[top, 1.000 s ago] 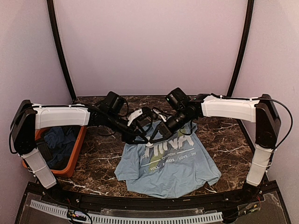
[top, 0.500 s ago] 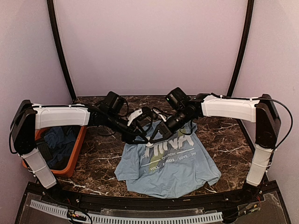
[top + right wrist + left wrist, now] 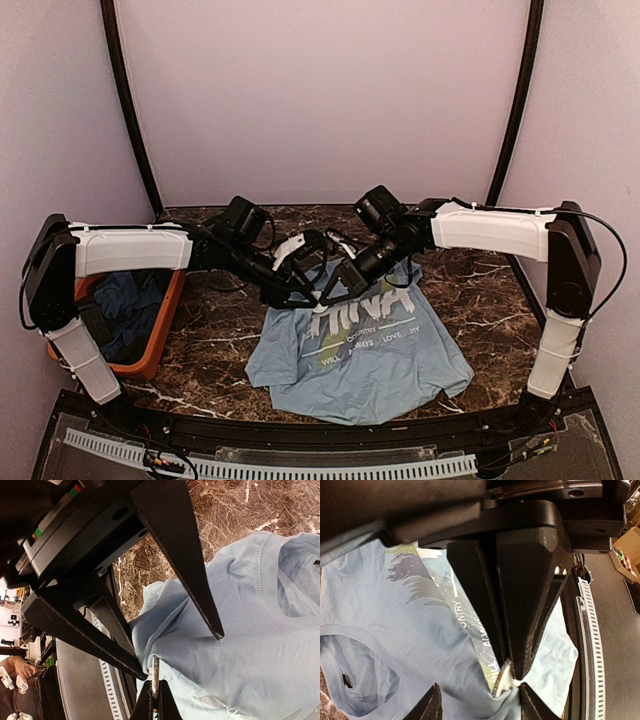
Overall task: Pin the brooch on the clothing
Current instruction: Pin the brooch to the flattened clothing.
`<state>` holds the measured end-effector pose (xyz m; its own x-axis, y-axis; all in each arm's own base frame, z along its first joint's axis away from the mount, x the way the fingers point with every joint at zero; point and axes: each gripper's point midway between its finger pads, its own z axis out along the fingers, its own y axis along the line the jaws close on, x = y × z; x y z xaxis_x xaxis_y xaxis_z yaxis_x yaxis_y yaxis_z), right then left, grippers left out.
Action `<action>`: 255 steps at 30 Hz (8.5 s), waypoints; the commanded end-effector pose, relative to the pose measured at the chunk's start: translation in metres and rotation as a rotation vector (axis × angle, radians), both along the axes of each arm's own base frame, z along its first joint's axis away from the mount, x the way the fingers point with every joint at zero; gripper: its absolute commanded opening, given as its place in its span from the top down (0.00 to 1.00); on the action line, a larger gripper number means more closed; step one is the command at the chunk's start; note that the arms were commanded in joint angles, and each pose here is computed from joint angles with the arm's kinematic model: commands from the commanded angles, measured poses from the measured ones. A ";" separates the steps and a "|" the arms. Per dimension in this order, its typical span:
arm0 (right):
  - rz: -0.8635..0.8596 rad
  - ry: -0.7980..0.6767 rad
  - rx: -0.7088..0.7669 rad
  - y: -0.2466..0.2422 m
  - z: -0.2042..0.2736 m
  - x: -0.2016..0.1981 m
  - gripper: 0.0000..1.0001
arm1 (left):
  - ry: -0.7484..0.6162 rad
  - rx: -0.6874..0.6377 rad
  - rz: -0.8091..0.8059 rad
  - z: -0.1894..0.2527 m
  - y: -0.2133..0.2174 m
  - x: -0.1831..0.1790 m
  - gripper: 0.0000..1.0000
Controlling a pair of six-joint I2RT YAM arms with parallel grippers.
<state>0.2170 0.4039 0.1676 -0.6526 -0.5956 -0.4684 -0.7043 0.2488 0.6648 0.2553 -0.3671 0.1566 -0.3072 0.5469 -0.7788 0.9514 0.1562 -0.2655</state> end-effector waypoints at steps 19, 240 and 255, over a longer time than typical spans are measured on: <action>0.037 -0.019 0.078 0.016 0.026 -0.005 1.00 | -0.112 0.154 0.116 -0.019 0.011 0.021 0.51; 0.136 -0.054 0.022 0.004 0.020 -0.027 1.00 | -0.031 0.047 -0.048 -0.011 -0.008 -0.018 0.70; 0.168 -0.041 0.054 0.007 0.026 -0.034 1.00 | -0.034 0.070 -0.021 -0.015 -0.008 -0.012 0.74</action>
